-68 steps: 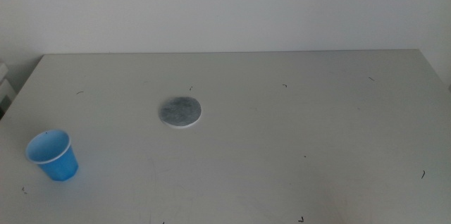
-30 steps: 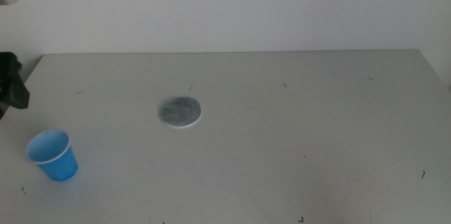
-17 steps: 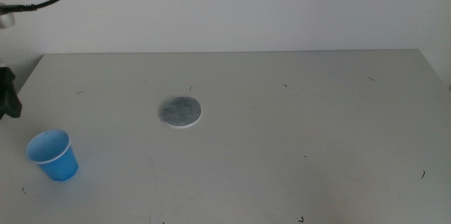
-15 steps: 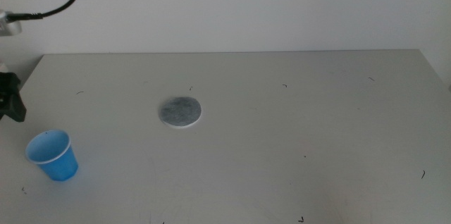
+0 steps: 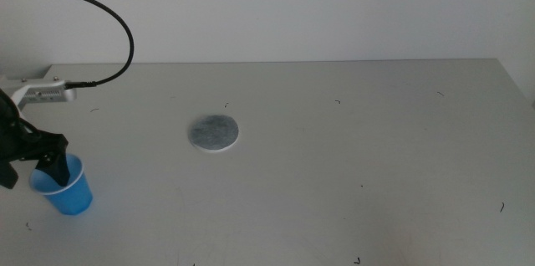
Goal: Place an empty cup on a cup mat.
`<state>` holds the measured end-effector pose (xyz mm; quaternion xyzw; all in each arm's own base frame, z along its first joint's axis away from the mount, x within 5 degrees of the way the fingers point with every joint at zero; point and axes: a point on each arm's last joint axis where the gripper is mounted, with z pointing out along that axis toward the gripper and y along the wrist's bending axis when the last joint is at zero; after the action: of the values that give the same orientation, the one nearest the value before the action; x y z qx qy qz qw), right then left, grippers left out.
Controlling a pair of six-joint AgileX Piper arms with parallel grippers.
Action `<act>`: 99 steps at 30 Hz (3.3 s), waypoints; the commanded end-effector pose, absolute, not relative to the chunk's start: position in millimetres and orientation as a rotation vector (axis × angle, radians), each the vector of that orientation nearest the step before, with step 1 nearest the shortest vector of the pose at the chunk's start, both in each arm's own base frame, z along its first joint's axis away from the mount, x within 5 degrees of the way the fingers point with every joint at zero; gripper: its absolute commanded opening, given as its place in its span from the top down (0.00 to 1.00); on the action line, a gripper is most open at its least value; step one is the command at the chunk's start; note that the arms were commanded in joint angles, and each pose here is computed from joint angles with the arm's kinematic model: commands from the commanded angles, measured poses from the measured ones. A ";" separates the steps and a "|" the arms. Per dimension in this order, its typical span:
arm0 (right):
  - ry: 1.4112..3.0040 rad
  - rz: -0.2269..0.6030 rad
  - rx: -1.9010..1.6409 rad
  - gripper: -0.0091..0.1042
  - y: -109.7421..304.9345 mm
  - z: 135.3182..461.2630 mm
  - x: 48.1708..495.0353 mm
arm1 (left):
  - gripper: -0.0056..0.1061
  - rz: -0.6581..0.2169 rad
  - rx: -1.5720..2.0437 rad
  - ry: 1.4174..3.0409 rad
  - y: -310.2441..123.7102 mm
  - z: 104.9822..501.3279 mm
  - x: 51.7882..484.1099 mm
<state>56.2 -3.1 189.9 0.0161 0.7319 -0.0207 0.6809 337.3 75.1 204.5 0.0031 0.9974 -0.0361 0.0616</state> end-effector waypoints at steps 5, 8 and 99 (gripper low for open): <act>1.535 -0.061 0.019 0.09 -2.9 201.9 54.4 | 0.03 -0.143 -0.010 2.989 75.2 200.5 348.5; 1.535 -0.061 0.019 0.09 -2.9 201.9 54.4 | 0.14 -0.141 -0.002 2.993 75.4 199.1 348.7; 1.535 -0.061 0.019 0.09 -2.9 201.9 54.4 | 0.02 -0.245 0.263 2.751 -90.1 335.6 418.0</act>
<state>56.2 -3.1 189.9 0.0161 0.7319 -0.0207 0.6809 440.7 -95.8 286.9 0.0828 0.9808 -0.0770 0.1590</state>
